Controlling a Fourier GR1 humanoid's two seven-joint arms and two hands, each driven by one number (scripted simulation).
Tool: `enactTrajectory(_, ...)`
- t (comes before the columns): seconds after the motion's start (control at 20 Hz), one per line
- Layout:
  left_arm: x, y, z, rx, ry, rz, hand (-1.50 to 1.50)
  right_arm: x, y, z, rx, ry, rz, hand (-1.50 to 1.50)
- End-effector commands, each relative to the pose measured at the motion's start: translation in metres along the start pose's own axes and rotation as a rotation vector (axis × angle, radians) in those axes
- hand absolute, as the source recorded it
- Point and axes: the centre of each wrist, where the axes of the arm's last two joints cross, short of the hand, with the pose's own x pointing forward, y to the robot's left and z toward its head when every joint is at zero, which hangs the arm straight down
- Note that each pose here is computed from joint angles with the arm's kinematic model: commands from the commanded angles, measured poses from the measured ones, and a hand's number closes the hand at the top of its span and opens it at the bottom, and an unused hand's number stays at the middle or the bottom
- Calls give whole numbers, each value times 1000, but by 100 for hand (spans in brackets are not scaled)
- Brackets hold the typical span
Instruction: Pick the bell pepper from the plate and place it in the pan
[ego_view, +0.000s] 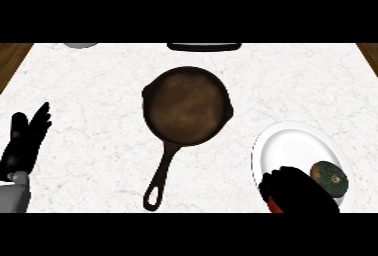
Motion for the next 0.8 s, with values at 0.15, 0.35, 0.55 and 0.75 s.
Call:
enactTrajectory(0.15, 7, -1, -6, 2, -7, -1, 0, -20, 9, 4, -53, -16, 29, 150)
enactTrajectory(0.35, -5, -36, 3, -7, -10, -3, 0, -21, 2, 6, -81, 38, -72, 150)
enactTrajectory(0.55, 0, -10, 9, -6, -24, -13, 0, -98, 3, 1, -114, 276, -249, 150)
enactTrajectory(0.75, 2, -12, 0, 21, 0, -5, 0, -133, -6, 6, -246, 328, -298, 150)
